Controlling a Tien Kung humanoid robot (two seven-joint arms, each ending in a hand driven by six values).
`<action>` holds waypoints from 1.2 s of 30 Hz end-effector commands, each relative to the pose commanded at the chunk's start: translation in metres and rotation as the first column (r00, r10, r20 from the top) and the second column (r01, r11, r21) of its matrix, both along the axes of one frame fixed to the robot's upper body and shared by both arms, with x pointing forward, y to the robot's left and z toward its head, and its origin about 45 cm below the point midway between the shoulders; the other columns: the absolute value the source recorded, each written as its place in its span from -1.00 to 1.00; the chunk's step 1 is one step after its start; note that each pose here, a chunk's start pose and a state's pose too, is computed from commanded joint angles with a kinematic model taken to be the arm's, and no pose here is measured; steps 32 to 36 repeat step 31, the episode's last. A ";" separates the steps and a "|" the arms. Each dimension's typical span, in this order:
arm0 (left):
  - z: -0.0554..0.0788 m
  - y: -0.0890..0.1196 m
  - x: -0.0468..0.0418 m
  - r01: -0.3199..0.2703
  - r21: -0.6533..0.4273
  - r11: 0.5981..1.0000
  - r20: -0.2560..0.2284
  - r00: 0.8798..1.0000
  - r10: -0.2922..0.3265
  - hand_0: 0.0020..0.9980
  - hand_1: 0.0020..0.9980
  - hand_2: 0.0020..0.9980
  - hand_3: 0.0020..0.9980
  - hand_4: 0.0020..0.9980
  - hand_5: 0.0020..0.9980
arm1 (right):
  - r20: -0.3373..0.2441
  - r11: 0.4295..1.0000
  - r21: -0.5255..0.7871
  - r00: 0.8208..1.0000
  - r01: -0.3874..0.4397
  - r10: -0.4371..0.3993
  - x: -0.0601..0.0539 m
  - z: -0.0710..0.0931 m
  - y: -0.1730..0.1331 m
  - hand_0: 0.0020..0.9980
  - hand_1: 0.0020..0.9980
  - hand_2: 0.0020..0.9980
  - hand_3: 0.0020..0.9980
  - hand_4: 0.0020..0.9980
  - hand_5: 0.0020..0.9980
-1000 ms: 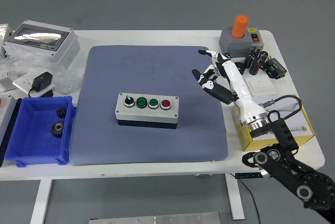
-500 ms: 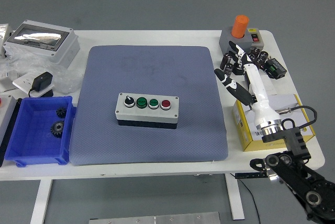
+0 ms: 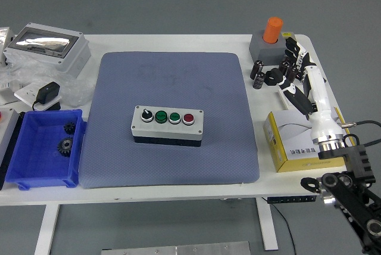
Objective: Pick up the button,place it on the desk,press the button,press the button
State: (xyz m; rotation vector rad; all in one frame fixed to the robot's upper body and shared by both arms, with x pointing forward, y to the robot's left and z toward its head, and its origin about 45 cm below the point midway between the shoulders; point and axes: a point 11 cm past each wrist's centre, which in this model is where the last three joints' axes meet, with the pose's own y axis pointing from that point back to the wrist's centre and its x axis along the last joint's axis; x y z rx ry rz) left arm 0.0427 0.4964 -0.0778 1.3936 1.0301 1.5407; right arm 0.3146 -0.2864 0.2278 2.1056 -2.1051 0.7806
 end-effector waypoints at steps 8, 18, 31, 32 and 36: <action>0.003 0.005 0.0059 0.025 0.001 1.000 0.000 1.000 -0.025 0.45 0.49 0.41 0.67 0.74 0.64 | -0.014 1.000 0.014 1.000 0.016 -0.016 -0.018 -0.002 -0.017 0.85 0.77 0.80 0.80 1.00 0.57; 0.007 0.009 0.0158 0.055 0.002 0.998 -0.001 0.998 -0.055 0.45 0.48 0.41 0.68 0.76 0.62 | -0.008 0.995 0.068 0.997 0.074 -0.073 -0.033 -0.003 -0.040 0.84 0.75 0.77 0.76 1.00 0.64; 0.001 0.001 0.0006 0.026 -0.015 1.000 -0.029 0.999 -0.027 0.45 0.49 0.41 0.68 0.76 0.62 | 0.001 0.995 0.074 0.998 0.064 -0.065 -0.024 -0.002 -0.035 0.84 0.73 0.75 0.74 1.00 0.70; 0.001 0.001 0.0006 0.026 -0.015 1.000 -0.029 0.999 -0.027 0.45 0.49 0.41 0.68 0.76 0.62 | 0.001 0.995 0.074 0.998 0.064 -0.065 -0.024 -0.002 -0.035 0.84 0.73 0.75 0.74 1.00 0.70; 0.001 0.001 0.0006 0.026 -0.015 1.000 -0.029 0.999 -0.027 0.45 0.49 0.41 0.68 0.76 0.62 | 0.001 0.995 0.074 0.998 0.064 -0.065 -0.024 -0.002 -0.035 0.84 0.73 0.75 0.74 1.00 0.70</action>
